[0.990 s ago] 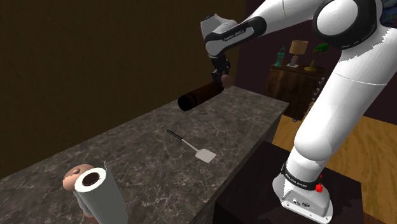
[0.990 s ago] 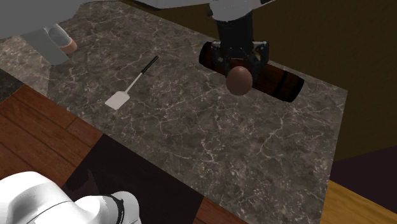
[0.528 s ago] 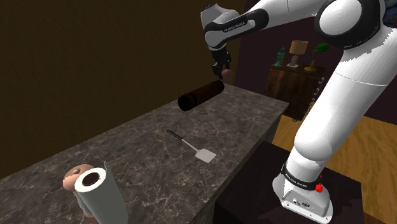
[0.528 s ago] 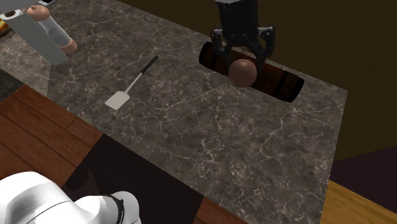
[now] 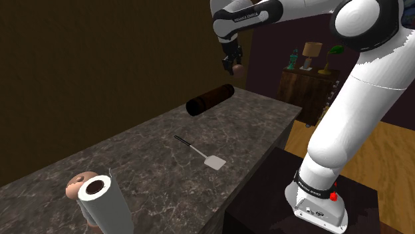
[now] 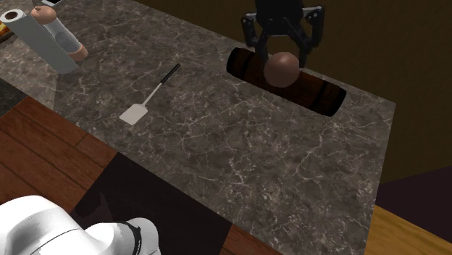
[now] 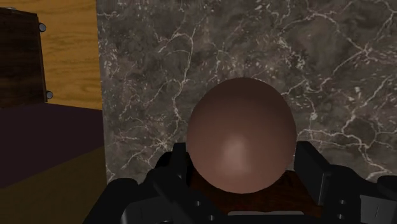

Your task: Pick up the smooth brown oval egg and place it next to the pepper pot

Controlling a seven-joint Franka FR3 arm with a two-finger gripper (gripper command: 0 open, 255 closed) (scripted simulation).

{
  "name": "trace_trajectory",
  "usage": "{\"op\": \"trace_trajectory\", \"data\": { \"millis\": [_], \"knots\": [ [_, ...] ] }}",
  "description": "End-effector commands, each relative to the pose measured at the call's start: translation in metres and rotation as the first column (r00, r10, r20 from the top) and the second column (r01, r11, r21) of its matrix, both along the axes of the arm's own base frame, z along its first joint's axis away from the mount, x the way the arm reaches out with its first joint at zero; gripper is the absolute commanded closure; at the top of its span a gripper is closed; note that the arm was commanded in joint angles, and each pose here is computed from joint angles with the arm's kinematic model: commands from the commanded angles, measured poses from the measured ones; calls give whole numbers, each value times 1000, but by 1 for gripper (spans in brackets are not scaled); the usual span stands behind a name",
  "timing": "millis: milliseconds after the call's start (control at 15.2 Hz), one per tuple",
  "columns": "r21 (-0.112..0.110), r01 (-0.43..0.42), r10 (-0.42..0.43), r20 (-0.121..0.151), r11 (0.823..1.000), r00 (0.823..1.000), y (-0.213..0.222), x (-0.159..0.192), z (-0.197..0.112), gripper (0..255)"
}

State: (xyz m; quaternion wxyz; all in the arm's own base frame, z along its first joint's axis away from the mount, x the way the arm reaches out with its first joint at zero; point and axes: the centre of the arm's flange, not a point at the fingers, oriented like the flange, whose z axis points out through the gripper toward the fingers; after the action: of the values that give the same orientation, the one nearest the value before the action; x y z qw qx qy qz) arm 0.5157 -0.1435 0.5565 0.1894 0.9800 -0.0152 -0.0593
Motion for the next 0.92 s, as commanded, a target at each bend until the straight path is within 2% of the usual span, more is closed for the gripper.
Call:
{"op": "trace_trajectory", "data": {
  "millis": [0,264,858],
  "knots": [
    [0,0,0,0,1000,1000,0,-1,11,255],
    [0,0,0,0,1000,1000,0,-1,30,255],
    [0,0,0,0,1000,1000,116,-28,30,255]
  ]
}}
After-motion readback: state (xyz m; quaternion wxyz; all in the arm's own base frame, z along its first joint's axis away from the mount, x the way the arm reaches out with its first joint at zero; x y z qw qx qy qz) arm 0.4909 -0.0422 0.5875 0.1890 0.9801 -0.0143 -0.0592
